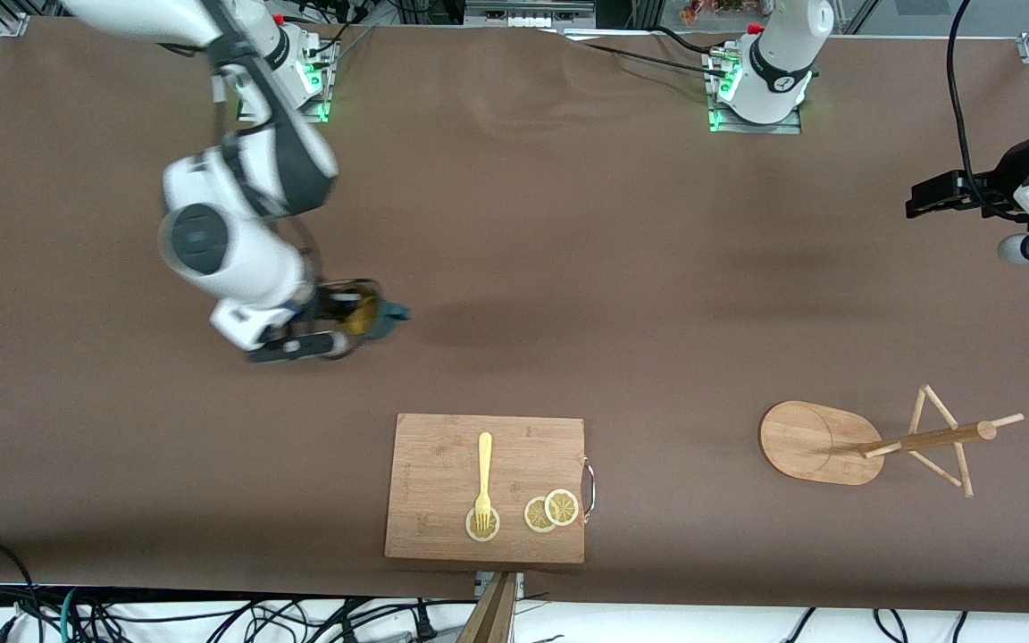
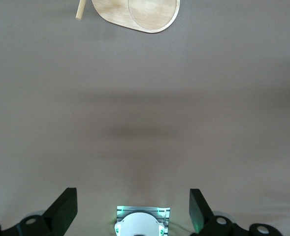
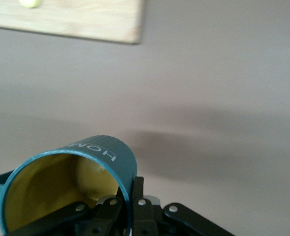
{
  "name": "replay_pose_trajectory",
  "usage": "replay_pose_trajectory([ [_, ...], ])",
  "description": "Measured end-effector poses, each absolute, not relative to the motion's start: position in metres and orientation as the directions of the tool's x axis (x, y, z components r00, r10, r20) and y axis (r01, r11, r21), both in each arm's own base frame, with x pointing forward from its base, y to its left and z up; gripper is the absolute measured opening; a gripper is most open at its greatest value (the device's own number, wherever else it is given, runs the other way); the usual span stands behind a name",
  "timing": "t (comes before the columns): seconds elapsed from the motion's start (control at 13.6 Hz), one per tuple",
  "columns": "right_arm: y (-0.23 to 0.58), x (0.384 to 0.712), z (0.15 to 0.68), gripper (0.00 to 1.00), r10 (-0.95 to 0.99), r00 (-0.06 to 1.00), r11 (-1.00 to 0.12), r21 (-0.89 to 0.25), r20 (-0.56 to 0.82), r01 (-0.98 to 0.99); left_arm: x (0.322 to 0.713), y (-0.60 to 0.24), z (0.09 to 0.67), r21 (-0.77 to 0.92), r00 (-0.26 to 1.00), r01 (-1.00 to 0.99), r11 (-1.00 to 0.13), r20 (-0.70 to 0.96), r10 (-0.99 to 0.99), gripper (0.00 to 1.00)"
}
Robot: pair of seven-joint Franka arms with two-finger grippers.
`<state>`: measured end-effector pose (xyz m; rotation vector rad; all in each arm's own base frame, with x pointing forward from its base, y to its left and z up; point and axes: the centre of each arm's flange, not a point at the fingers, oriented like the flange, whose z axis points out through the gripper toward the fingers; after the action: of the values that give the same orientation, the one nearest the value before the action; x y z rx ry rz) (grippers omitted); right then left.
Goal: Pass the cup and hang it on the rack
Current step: 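Carry the mug to mid-table with the right gripper while the left gripper approaches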
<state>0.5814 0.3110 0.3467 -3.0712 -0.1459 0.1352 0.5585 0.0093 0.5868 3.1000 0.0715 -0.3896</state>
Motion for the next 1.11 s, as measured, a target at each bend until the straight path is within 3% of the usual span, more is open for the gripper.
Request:
replay_pose_trajectory([
  [0.22, 0.409, 0.544, 0.322, 0.04, 0.148, 0.986, -0.989, -0.024, -0.075, 0.147, 0.559, 0.009, 0.587, 0.011, 0.968, 0.047, -0.999, -0.248, 0.043, 1.00],
  [0.44, 0.470, 0.527, 0.300, 0.04, 0.230, 0.973, -0.972, -0.050, -0.023, 0.228, 0.559, 0.010, 0.586, 0.011, 0.967, 0.049, -0.999, -0.249, 0.044, 1.00],
  [0.89, 0.523, 0.505, 0.238, 0.04, 0.195, 0.980, -0.978, -0.065, 0.048, 0.198, 0.581, 0.013, 0.564, 0.041, 0.962, 0.055, -0.998, -0.271, 0.041, 1.00],
  [0.96, 0.523, 0.506, 0.233, 0.09, 0.165, 0.985, -0.984, -0.066, 0.056, 0.168, 0.586, 0.013, 0.552, 0.049, 0.956, 0.056, -0.997, -0.291, 0.039, 1.00],
  [1.11, 0.524, 0.511, 0.236, 0.28, 0.124, 0.990, -0.989, -0.075, 0.070, 0.129, 0.596, 0.010, 0.527, 0.074, 0.944, 0.058, -0.996, -0.329, 0.030, 1.00],
])
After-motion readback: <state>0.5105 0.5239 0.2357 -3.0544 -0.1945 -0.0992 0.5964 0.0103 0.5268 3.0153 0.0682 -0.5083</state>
